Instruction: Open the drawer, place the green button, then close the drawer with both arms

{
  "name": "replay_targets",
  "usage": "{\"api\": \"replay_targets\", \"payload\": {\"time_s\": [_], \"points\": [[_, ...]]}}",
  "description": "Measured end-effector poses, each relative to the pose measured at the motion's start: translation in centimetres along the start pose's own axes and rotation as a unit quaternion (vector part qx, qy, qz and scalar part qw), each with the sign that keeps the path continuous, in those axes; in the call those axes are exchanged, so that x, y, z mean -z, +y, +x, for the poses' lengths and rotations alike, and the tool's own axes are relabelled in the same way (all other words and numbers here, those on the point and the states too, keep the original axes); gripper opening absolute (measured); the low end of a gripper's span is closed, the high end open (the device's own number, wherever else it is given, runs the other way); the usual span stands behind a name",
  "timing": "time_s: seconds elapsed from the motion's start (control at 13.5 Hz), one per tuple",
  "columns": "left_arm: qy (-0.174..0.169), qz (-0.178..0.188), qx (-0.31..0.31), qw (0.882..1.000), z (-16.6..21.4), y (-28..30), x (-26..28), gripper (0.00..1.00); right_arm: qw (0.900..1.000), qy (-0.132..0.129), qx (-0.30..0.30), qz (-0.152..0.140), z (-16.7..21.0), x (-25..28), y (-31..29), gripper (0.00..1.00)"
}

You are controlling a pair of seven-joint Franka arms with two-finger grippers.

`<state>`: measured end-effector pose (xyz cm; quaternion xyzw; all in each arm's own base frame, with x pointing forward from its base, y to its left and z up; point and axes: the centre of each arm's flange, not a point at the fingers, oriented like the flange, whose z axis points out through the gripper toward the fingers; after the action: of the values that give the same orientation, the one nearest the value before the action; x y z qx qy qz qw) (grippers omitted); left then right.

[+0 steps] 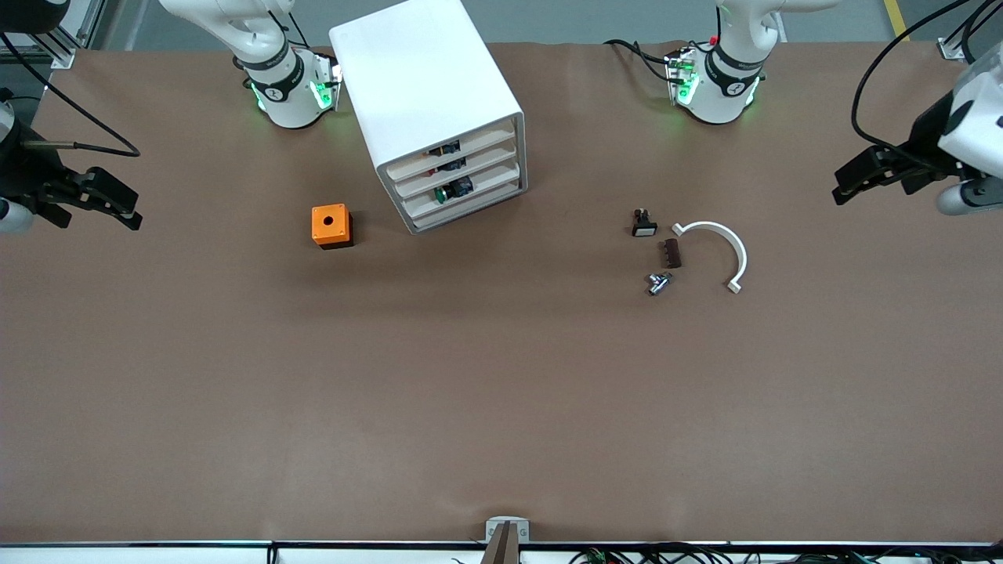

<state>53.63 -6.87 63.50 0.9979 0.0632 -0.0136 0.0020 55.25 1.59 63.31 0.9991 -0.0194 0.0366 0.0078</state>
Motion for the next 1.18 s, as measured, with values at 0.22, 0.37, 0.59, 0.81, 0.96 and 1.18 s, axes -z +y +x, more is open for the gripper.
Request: {"api": "replay_targets", "payload": {"time_s": [0.22, 0.37, 0.59, 0.81, 0.96, 1.18], "points": [[-0.010, 0.004, -0.004, 1.000, -0.3, 0.4, -1.0, 1.00, 1.000, 0.000, 0.000, 0.000, 0.0, 0.0, 0.0, 1.00], [-0.010, 0.005, 0.002, 1.000, -0.5, -0.2, -1.3, 1.00, 1.000, 0.000, -0.001, -0.001, 0.0, 0.0, 0.1, 1.00], [-0.006, 0.005, -0.006, 1.000, -1.2, -0.6, -1.0, 1.00, 1.000, -0.001, -0.003, -0.002, 0.0, -0.1, 0.4, 1.00], [-0.004, 0.005, -0.014, 1.000, -1.5, -0.7, -0.8, 1.00, 1.000, -0.004, -0.003, -0.002, 0.4, -0.7, 0.4, 1.00], [-0.001, 0.014, -0.014, 1.000, -1.4, -1.0, -0.8, 1.00, 1.000, -0.005, -0.003, -0.003, 0.7, -1.2, 0.4, 1.00], [0.005, 0.020, -0.014, 1.000, -1.3, -1.1, -0.6, 1.00, 1.000, -0.006, -0.003, -0.003, 0.8, -1.4, 0.4, 1.00]]}}
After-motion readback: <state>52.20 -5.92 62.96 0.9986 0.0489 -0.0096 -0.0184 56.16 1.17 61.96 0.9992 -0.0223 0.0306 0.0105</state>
